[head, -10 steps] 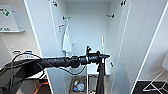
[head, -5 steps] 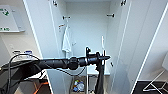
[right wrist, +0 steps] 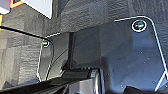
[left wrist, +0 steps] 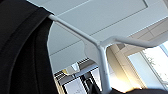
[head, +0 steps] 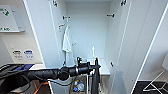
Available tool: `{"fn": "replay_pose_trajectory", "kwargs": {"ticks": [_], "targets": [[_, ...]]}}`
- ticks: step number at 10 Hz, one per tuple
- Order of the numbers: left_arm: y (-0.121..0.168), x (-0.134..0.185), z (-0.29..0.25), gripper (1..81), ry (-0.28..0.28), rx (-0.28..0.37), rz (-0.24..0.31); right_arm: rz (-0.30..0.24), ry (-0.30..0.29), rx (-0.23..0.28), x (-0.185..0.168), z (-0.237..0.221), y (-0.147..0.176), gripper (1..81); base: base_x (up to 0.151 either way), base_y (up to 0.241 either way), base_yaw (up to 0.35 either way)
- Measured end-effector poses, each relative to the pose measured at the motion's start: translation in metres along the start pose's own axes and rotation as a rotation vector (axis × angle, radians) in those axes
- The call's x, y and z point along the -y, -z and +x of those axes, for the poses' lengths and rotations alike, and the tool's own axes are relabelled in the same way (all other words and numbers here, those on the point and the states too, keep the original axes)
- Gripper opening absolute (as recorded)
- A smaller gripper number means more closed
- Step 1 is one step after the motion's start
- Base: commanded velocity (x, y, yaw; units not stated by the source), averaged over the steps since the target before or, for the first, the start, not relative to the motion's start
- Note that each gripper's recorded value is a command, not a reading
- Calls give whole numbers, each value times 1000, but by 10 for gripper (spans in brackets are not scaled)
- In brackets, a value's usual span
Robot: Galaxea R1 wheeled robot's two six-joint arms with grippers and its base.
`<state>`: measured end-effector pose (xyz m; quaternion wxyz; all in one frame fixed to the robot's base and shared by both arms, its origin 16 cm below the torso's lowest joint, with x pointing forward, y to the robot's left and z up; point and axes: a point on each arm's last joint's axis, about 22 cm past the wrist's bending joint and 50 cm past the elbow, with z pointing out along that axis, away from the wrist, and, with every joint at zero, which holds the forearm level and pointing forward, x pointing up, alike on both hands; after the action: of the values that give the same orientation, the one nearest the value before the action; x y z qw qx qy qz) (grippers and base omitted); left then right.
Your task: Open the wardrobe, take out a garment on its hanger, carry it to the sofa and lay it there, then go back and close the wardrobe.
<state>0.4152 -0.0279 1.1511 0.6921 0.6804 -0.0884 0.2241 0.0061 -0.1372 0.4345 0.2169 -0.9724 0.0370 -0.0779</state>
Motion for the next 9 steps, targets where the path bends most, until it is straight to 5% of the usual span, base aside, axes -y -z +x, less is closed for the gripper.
{"fn": "replay_pose_trajectory", "kwargs": {"ticks": [2,4,9], "targets": [[21,0,-9,10,-25,-6,2,29,8,8,-7,-5,11,811,0,0,0],[35,12,-22,10,-24,19,54,-10,20,33,-39,-22,26,811,0,0,0],[33,19,-49,10,7,68,68,12,23,25,-23,-19,20,811,0,0,0]]}}
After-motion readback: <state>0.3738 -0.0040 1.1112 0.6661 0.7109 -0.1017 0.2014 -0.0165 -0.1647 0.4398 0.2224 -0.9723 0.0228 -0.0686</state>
